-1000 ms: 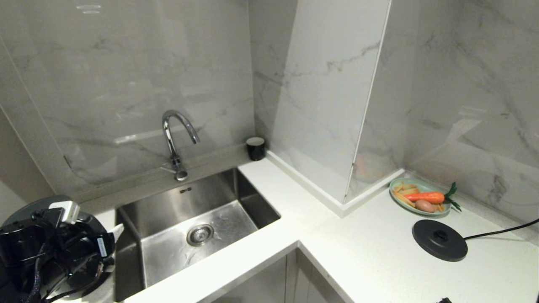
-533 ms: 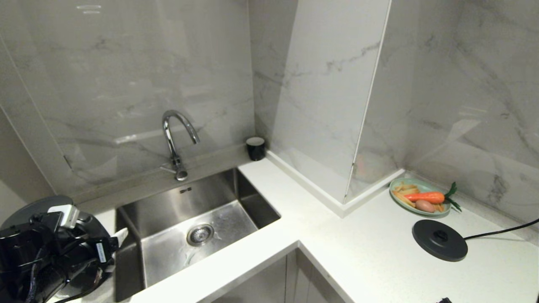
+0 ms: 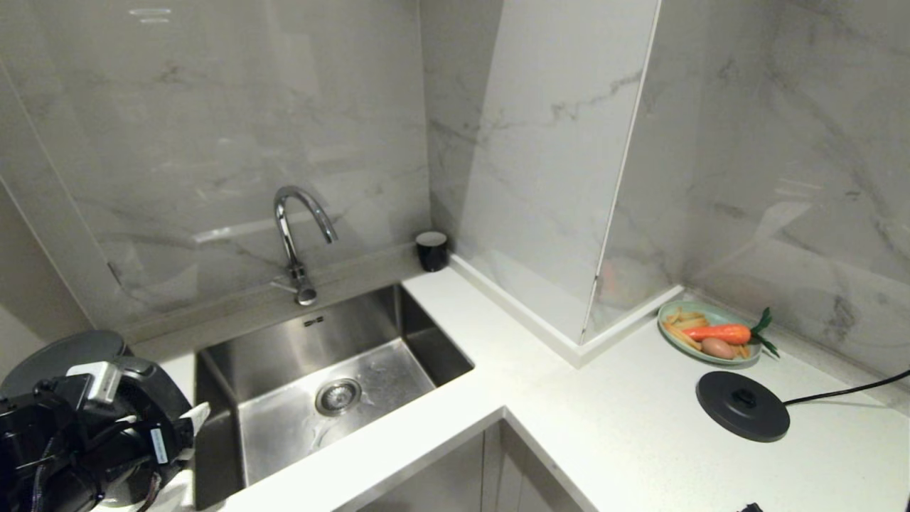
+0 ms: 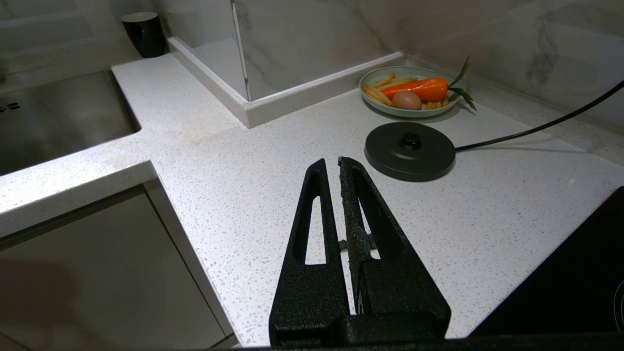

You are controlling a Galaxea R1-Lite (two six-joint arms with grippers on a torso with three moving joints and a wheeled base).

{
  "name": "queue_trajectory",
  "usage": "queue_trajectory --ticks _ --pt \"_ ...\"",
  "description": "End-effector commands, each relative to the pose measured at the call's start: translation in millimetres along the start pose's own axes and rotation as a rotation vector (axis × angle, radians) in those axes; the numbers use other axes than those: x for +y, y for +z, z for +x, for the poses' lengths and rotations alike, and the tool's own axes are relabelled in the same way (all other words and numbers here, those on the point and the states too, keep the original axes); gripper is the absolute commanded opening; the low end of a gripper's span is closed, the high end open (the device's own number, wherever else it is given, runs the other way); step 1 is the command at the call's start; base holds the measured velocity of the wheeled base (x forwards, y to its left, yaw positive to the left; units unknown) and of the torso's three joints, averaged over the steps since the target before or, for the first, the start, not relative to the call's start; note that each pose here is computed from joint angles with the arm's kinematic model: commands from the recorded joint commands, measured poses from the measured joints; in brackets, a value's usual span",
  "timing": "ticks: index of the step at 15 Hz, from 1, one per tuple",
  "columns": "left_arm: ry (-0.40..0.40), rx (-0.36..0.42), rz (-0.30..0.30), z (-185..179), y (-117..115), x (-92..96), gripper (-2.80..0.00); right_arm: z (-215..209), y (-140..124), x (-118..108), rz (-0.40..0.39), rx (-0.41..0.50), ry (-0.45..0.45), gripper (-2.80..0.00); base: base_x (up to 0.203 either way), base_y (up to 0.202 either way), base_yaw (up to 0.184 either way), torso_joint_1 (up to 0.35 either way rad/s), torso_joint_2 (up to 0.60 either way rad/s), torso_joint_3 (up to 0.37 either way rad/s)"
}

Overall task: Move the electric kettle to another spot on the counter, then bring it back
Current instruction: Place it by the sink

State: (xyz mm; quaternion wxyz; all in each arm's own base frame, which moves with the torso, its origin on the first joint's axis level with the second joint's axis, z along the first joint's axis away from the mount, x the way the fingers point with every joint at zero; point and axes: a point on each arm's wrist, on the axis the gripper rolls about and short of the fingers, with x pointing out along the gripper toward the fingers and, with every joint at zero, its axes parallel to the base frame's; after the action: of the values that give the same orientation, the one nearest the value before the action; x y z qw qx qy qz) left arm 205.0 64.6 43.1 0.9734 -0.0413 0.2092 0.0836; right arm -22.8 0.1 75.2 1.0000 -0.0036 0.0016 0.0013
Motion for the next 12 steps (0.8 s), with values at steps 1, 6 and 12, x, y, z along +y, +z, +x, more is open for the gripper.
queue_trajectory --ticks 1,6,12 --pt "0.016 -0.021 -0.005 -7 3 2.3 0.0 0 0 0 0.0 0.0 0.001 -2.8 0.0 0.0 0.0 0.0 0.0 0.0" --pt "0.049 -0.096 -0.003 -19 15 7.5 0.0 0 0 0 0.0 0.001 0.001 -2.8 0.0 0.0 0.0 0.0 0.0 0.0" --pt "0.032 -0.139 0.011 -64 31 -1.1 0.0 0 0 0 0.0 0.001 0.001 -2.8 0.0 0.0 0.0 0.0 0.0 0.0"
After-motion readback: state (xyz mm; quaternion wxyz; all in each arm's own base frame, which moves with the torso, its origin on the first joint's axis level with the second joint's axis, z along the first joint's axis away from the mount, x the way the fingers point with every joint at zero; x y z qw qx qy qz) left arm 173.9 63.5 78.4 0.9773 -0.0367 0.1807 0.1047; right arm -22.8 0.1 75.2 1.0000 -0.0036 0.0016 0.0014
